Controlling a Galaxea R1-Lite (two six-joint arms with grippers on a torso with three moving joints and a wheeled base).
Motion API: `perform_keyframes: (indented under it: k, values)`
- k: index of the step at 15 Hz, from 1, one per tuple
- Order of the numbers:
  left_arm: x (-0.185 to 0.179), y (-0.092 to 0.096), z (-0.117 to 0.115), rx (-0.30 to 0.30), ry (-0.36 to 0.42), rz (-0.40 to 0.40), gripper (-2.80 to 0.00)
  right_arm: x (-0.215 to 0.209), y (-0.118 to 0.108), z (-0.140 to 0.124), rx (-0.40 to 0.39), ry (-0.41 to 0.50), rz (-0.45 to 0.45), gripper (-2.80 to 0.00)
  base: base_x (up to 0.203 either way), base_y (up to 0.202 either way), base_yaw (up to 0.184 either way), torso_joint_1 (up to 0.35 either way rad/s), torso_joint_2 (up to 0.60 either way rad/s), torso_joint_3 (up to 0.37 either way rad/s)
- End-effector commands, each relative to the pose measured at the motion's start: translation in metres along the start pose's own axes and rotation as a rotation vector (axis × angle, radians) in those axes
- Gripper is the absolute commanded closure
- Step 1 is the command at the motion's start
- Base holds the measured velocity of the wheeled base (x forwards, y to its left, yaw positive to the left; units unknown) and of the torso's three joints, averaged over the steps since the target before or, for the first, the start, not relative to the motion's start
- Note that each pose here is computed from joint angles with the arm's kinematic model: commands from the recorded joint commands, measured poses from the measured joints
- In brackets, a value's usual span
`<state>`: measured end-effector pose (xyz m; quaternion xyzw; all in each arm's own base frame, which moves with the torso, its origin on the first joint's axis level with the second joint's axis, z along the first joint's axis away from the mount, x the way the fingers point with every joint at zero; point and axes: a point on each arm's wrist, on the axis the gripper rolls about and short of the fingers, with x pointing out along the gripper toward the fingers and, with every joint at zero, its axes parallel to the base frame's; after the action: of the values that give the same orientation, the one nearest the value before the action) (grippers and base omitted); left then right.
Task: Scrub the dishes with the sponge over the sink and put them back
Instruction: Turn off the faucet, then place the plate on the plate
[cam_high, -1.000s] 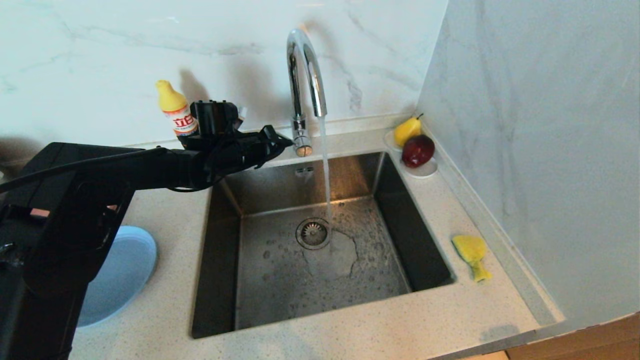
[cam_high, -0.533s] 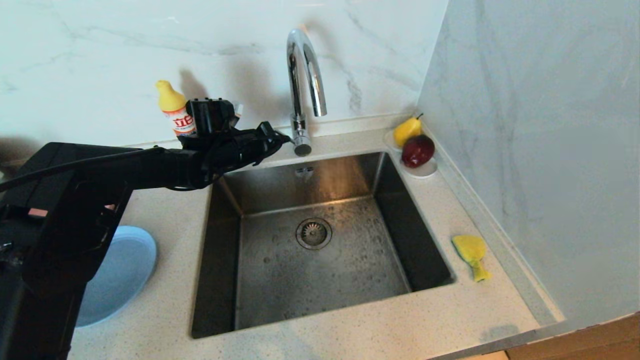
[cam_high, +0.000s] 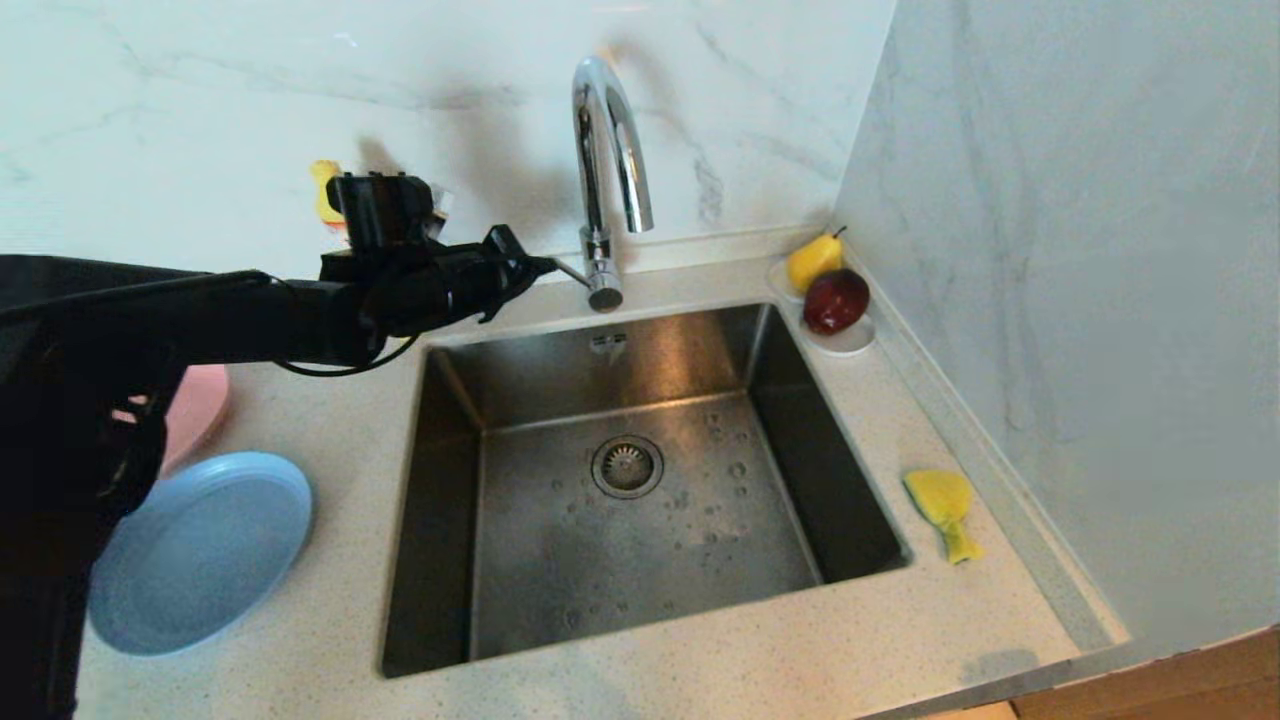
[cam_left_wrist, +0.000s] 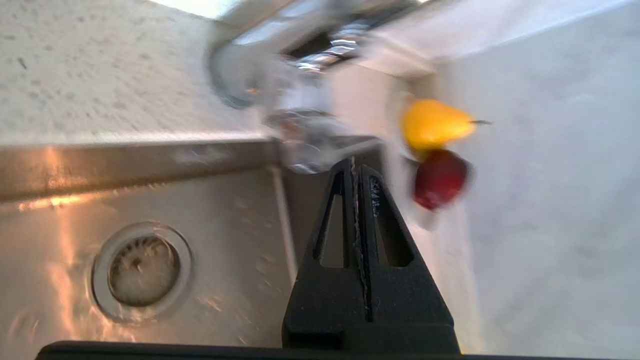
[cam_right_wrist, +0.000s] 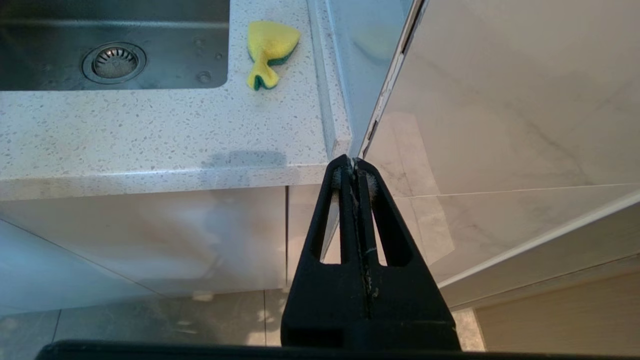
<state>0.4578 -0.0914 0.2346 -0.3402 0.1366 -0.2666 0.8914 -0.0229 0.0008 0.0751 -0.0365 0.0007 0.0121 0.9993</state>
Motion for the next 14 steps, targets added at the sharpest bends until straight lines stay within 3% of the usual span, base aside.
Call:
perform_keyframes:
  k: [1, 3, 4, 5, 7, 9, 12, 14]
  values:
    - [-0.058, -0.063, 0.029, 0.047, -0.071, -0.066, 0.0, 0.0, 0.0, 0.0, -0.001, 0.001, 0.001, 0.0, 0.0, 0.0, 0.0, 0.0, 0.0, 0.0]
    - [-0.105, -0.102, 0.041, 0.067, -0.093, -0.022, 0.0, 0.0, 0.0, 0.0, -0.001, 0.001, 0.001, 0.0, 0.0, 0.0, 0.0, 0.0, 0.0, 0.0]
    - [-0.128, -0.116, 0.043, 0.077, -0.103, 0.049, 0.0, 0.0, 0.0, 0.0, -0.001, 0.001, 0.001, 0.0, 0.0, 0.0, 0.0, 0.0, 0.0, 0.0]
    - [-0.153, -0.128, 0.044, 0.115, -0.14, 0.155, 0.0, 0.0, 0.0, 0.0, -0.001, 0.001, 0.001, 0.0, 0.0, 0.0, 0.0, 0.0, 0.0, 0.0]
    - [-0.197, -0.146, 0.046, 0.209, -0.289, 0.423, 0.0, 0.0, 0.0, 0.0, -0.001, 0.001, 0.002, 0.0, 0.0, 0.0, 0.0, 0.0, 0.0, 0.0]
    - [-0.242, -0.164, 0.044, 0.272, -0.402, 0.603, 0.0, 0.0, 0.0, 0.0, -0.001, 0.001, 0.001, 0.0, 0.0, 0.0, 0.0, 0.0, 0.0, 0.0]
    - [-0.283, -0.161, 0.03, 0.414, -0.469, 0.942, 0.0, 0.0, 0.0, 0.0, -0.001, 0.001, 0.002, 0.0, 0.0, 0.0, 0.0, 0.0, 0.0, 0.0]
    - [-0.307, -0.156, 0.023, 0.432, -0.494, 1.045, 0.0, 0.0, 0.0, 0.0, -0.001, 0.001, 0.001, 0.0, 0.0, 0.0, 0.0, 0.0, 0.0, 0.0]
